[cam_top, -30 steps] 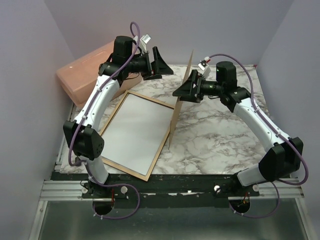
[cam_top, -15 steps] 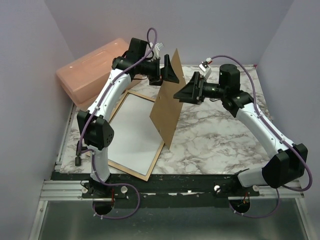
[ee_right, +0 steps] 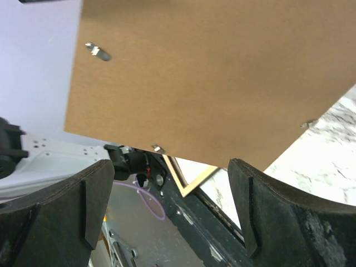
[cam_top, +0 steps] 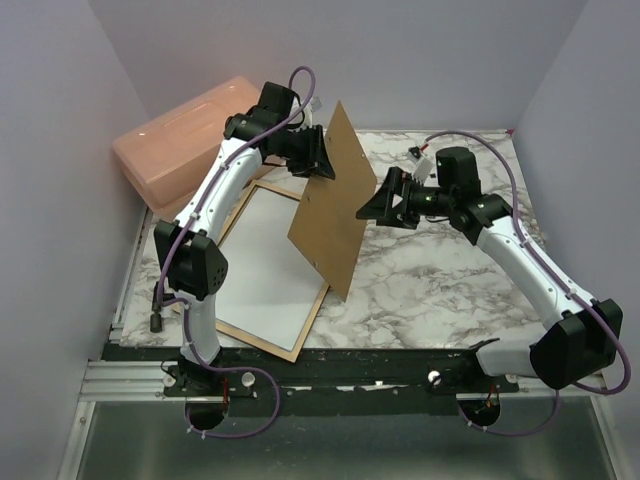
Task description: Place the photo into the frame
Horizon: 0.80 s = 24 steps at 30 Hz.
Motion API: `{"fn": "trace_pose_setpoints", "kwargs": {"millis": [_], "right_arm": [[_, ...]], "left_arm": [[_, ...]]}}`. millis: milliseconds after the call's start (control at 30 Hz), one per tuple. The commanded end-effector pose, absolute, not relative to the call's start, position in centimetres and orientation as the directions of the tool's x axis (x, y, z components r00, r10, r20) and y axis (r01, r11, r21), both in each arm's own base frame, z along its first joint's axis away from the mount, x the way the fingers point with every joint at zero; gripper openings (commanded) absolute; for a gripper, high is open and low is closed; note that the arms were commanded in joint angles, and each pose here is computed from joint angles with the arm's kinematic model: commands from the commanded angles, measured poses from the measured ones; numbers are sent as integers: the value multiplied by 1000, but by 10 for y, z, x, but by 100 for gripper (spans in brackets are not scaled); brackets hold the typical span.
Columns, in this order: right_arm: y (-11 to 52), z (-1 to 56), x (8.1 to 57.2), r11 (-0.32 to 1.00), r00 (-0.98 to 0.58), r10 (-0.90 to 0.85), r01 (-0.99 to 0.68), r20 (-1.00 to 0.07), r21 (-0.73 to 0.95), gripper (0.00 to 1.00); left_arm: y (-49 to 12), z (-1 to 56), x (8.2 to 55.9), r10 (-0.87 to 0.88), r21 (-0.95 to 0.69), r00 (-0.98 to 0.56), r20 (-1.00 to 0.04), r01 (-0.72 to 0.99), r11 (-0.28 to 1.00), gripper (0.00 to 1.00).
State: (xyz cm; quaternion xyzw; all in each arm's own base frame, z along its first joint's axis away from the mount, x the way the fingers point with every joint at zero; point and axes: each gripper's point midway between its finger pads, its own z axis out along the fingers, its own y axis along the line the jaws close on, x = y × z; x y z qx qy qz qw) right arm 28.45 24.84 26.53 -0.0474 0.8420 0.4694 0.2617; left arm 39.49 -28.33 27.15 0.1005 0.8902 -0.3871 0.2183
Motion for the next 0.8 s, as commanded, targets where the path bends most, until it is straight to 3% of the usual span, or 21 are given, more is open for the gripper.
{"fn": "trace_pose_setpoints", "kwargs": {"millis": [0, 67, 133, 300, 533, 767], "right_arm": [[234, 240, 278, 641, -862, 171, -270, -477, 719, 91], [229, 232, 278, 662, -863, 185, -244, -470, 709, 92], [225, 226, 277, 680, -862, 201, -218, -465, 700, 92], [213, 214, 271, 713, -851, 239, -173, -468, 679, 100], [183, 194, 265, 762, -833, 294, -92, -468, 642, 100], [172, 186, 257, 656, -850, 324, -116, -416, 746, 100]], "left_arm": [[-265, 252, 388, 28, -559, -890, -454, 309, 770, 25], [-260, 248, 386, 24, -540, -891, -454, 297, 787, 9], [-258, 248, 383, 20, -540, -888, -459, 297, 787, 0], [-267, 271, 363, -16, -627, -866, -500, 350, 696, 0], [-248, 321, 321, -169, -738, -806, -567, 405, 540, 0], [-216, 345, 275, -290, -817, -778, -557, 449, 363, 0]]}}
